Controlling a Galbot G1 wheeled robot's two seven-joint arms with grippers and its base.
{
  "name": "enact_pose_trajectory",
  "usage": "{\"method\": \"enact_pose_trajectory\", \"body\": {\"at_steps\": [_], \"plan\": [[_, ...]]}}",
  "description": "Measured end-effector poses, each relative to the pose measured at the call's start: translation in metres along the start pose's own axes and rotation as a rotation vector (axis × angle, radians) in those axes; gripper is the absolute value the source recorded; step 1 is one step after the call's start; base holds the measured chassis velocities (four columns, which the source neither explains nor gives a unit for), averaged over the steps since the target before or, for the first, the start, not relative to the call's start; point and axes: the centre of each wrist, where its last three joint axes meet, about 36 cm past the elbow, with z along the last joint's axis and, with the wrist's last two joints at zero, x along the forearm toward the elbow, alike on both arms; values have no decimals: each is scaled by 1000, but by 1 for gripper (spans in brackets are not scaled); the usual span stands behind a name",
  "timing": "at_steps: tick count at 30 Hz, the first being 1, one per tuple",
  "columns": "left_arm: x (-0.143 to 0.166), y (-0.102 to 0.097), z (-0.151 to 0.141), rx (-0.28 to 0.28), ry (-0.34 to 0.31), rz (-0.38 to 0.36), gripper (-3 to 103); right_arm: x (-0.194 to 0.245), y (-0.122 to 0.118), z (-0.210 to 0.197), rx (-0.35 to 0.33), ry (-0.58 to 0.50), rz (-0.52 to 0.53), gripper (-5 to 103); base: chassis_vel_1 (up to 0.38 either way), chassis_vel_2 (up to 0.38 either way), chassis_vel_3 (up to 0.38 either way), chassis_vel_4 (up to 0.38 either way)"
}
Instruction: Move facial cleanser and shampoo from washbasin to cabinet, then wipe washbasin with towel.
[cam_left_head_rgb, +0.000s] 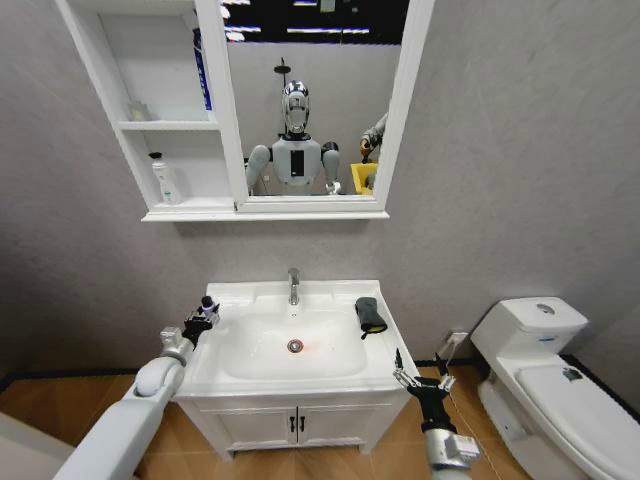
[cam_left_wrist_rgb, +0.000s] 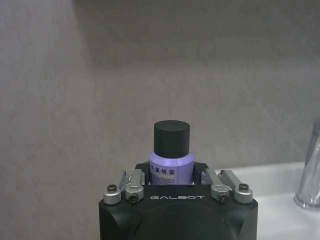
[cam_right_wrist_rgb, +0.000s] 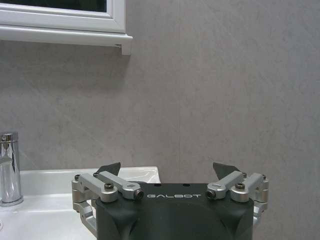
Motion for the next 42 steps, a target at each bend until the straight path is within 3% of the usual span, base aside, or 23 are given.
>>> {"method": "enact_pose_trajectory", "body": {"at_steps": [2, 3, 4, 5, 6, 7, 8, 9, 12, 13, 15, 23, 29, 34, 42], "plan": [[10, 2, -61, -33, -53, 15, 43, -2, 1, 0, -2, -3, -2, 100, 0, 0, 0, 0], [10, 2, -61, -33, -53, 15, 43, -2, 1, 0, -2, -3, -2, 100, 0, 0, 0, 0], [13, -1, -85, -42, -75, 24, 43, -2, 2, 0, -3, -3, -3, 100, 0, 0, 0, 0], [22, -9, -142, -62, -109, 46, 43, -3, 4, -1, -6, -4, -6, 100, 0, 0, 0, 0], [22, -9, -142, -62, -109, 46, 43, -3, 4, -1, -6, -4, -6, 100, 0, 0, 0, 0], [25, -12, -163, -67, -113, 44, 43, -3, 5, -2, -7, -5, -7, 100, 0, 0, 0, 0], [33, -17, -204, -87, -99, 40, 43, -3, 6, -3, -8, -7, -8, 100, 0, 0, 0, 0], [33, -17, -204, -87, -99, 40, 43, -3, 6, -3, -8, -7, -8, 100, 0, 0, 0, 0], [45, -21, -251, -118, -47, 49, 43, -1, 5, -2, -9, -8, -11, 100, 0, 0, 0, 0], [45, -21, -251, -118, -47, 49, 43, -1, 5, -2, -9, -8, -11, 100, 0, 0, 0, 0], [45, -19, -279, -119, -27, 46, 43, 1, 4, -1, -10, -8, -14, 100, 0, 0, 0, 0], [24, -7, -333, -67, -6, 62, 43, -2, 3, 1, -13, -11, -17, 100, 0, 0, 0, 0], [-2, -15, -353, -30, -12, 104, 43, 0, 4, 3, -16, -9, -16, 100, 0, 0, 0, 0], [-21, -14, -371, -28, -34, 89, 43, 2, 1, 4, -15, -7, -10, 100, 0, 0, 0, 0], [-61, -11, -385, -39, -8, 48, 43, 1, -1, 7, -16, -6, -3, 100, 0, 0, 0, 0]]}}
